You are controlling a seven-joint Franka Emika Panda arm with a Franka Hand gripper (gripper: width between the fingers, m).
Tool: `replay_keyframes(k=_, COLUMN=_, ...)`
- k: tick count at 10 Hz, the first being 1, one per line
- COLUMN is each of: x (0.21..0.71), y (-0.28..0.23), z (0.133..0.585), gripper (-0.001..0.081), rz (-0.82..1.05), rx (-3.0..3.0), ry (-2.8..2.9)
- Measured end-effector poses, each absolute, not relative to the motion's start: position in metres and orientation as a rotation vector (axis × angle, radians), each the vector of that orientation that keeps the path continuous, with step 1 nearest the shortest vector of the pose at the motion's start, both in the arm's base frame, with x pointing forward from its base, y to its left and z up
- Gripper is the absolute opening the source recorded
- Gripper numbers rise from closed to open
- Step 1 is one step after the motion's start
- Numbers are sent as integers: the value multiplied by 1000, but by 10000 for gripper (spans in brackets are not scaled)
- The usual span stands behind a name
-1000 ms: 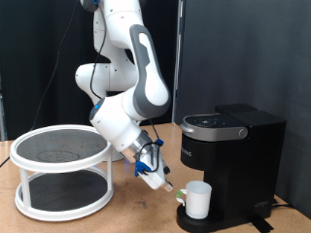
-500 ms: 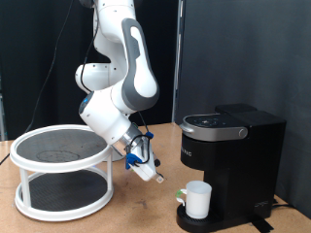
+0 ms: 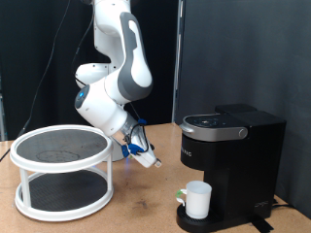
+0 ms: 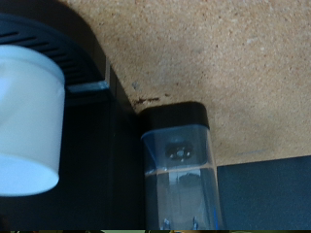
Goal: Make a cup of coffee with the keurig machine
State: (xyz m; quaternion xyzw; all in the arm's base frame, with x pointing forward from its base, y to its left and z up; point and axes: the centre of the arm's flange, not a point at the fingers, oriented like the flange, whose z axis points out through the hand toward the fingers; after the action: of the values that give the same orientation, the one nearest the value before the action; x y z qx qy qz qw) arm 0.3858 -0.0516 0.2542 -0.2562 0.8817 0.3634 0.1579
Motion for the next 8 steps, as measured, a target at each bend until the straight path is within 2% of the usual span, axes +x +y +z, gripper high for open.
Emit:
replay_keyframes(k=4, x=369, y=-64, z=294, gripper=734, rz=970, rx=-658, ry=2439)
replay_keyframes(k=6, x=369, y=-63, z=293, gripper=734, rz=974, rx=-655, ry=2450)
replay_keyframes(k=8, x=373, y=-63, z=308, gripper=734, rz=863, rx=-603, ry=2429)
